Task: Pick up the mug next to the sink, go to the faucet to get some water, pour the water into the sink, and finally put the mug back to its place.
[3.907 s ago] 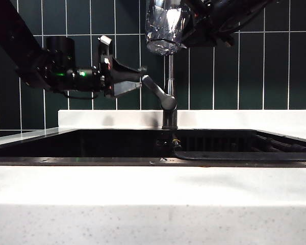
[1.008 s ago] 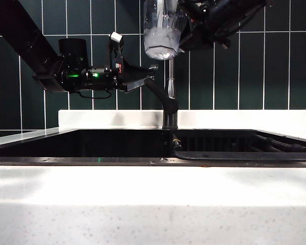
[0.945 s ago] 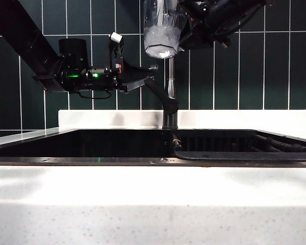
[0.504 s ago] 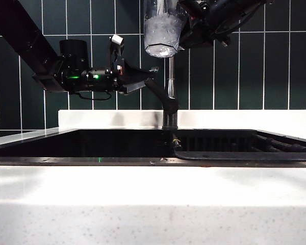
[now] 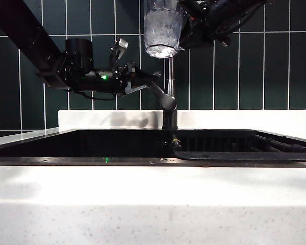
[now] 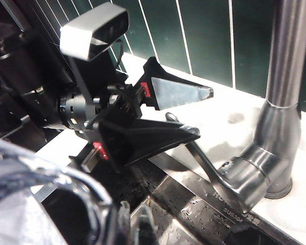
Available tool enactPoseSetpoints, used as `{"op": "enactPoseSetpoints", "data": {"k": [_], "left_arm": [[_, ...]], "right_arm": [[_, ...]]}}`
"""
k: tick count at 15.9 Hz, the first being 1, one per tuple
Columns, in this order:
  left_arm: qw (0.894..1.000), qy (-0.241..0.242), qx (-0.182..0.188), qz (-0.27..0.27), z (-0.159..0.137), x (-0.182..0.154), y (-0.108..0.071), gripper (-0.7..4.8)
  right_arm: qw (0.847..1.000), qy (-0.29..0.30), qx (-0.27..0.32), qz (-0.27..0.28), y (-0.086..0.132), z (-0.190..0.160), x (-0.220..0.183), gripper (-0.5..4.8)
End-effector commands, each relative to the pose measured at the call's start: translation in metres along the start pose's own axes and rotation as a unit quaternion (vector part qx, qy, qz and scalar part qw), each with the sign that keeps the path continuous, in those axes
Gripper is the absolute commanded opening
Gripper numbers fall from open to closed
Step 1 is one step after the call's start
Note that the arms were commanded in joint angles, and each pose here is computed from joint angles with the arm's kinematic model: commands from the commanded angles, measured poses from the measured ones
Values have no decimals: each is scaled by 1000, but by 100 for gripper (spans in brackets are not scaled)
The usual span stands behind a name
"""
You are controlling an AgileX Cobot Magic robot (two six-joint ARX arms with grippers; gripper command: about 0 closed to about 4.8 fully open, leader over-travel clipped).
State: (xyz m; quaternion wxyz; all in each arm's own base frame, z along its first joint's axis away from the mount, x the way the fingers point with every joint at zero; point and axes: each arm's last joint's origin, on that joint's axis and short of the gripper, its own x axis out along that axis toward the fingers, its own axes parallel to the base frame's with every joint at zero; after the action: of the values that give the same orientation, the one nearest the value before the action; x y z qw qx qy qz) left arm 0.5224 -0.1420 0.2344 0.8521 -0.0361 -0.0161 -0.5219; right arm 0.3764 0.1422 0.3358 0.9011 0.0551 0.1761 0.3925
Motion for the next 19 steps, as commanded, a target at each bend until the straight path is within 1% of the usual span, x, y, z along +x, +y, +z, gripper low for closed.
{"op": "enactPoseSetpoints", "data": {"k": [1, 3, 5, 6, 8, 9, 10, 11, 12, 13, 14, 15, 16, 17, 18, 19], "left_arm": [[991, 13, -16, 132, -7, -6, 13, 325], [992, 15, -15, 127, -7, -6, 12, 327], [998, 15, 6, 57, -6, -5, 9, 329], [999, 13, 13, 27, -4, -6, 7, 333], [1000, 2, 22, 12, 6, -12, 9, 333], [1000, -9, 21, 4, 14, -21, 13, 333], [1000, -17, 14, -15, 20, -24, 13, 333], [999, -23, 6, -40, 26, -32, 16, 332], [996, -20, -3, -86, 30, -41, 18, 331], [990, -10, -3, -138, 32, -45, 17, 324], [986, -2, -11, -169, 33, -46, 15, 315], [977, 14, -23, -213, 37, -52, 14, 300], [971, 24, -32, -236, 38, -53, 11, 275], [967, 30, -34, -250, 40, -57, 10, 207], [969, 24, -28, -246, 42, -64, 9, 147], [970, 13, -18, -242, 45, -75, 6, 133]], "right_arm": [[1000, -23, -16, 7, 4, 10, -4, -4], [1000, -22, -18, 7, 4, 9, -4, -4], [1000, -19, -17, 7, 4, 8, -4, -4], [1000, -17, -17, 7, 4, 8, -4, -4], [1000, -17, -17, 7, 4, 8, -4, -4], [1000, -17, -16, 7, 4, 8, -4, -4], [1000, -17, -16, 7, 4, 8, -4, -4], [1000, -16, -16, 7, 4, 8, -4, -4], [1000, -14, -15, 7, 4, 7, -4, -4], [1000, -11, -15, 6, 4, 7, -4, -4], [1000, -10, -18, 6, 4, 7, -4, -4], [1000, -10, -27, 6, 4, 7, -4, -4], [1000, -10, -29, 5, 4, 7, -4, -4], [1000, -9, -28, 4, 3, 7, -5, -4], [1000, -5, -26, 0, 0, 6, -7, -4], [1000, 2, -30, -2, 0, 5, -8, -4]]}}
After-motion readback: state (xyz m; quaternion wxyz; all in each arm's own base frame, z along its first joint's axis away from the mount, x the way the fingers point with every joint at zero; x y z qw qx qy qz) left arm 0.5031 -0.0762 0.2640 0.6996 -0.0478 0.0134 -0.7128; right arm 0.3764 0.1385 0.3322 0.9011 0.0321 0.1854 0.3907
